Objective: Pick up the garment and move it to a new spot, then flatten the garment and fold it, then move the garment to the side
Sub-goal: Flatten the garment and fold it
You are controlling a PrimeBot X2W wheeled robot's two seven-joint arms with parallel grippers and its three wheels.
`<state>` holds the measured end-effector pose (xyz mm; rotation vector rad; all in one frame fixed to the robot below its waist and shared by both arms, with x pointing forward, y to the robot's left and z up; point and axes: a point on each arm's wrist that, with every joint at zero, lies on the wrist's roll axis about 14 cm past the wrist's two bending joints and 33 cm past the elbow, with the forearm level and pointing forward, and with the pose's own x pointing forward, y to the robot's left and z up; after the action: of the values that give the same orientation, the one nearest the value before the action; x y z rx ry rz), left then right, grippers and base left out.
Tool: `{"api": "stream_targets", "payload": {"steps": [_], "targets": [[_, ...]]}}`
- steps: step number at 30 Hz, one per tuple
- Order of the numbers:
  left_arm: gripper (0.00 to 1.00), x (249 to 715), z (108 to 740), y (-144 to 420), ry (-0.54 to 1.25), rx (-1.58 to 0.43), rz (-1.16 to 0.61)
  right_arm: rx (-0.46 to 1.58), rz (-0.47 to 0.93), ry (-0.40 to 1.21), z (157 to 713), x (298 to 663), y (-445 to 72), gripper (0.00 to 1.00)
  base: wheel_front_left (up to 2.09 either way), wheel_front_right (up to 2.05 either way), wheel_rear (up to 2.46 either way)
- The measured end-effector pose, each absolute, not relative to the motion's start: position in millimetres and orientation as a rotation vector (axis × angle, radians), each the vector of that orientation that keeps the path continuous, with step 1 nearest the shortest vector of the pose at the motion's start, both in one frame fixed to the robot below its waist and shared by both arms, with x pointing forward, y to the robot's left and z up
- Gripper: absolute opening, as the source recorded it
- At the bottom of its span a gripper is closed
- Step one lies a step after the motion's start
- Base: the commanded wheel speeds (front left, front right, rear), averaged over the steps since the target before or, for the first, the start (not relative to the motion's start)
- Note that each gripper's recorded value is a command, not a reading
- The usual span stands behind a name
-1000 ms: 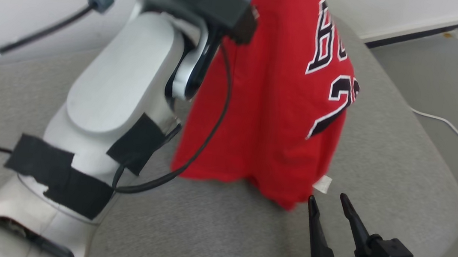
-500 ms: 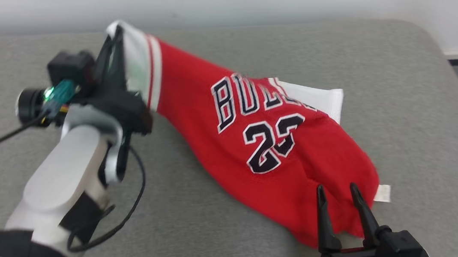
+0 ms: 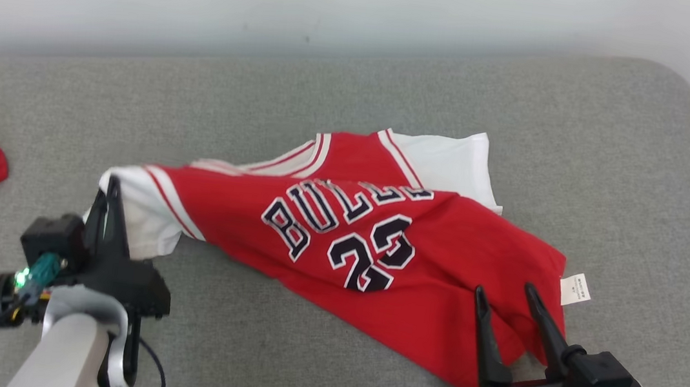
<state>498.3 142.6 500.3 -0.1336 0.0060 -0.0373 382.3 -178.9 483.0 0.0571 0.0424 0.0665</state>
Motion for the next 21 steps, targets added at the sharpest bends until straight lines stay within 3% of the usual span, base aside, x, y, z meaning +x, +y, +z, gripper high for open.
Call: {"api": "stream_targets", "payload": {"steps": [12,20,21], "targets": [[0.0,454.2,512.7,137.1,-0.001,-0.246,-0.013,0.045,0.042,0.03,490.4,369.5,-186.9,1.0,0.0,0.0,0.0],[0.0,423.9,494.4,144.8,0.11,-0.242,0.024,0.03,0.021,0.032,491.5,372.0,-194.5,1.0,0.0,0.0,0.0],[0.29,423.7,488.0,148.4,0.125,-0.219,0.028,0.023,0.02,0.029,492.6,373.5,-195.4,1.0,0.0,0.0,0.0]]}}
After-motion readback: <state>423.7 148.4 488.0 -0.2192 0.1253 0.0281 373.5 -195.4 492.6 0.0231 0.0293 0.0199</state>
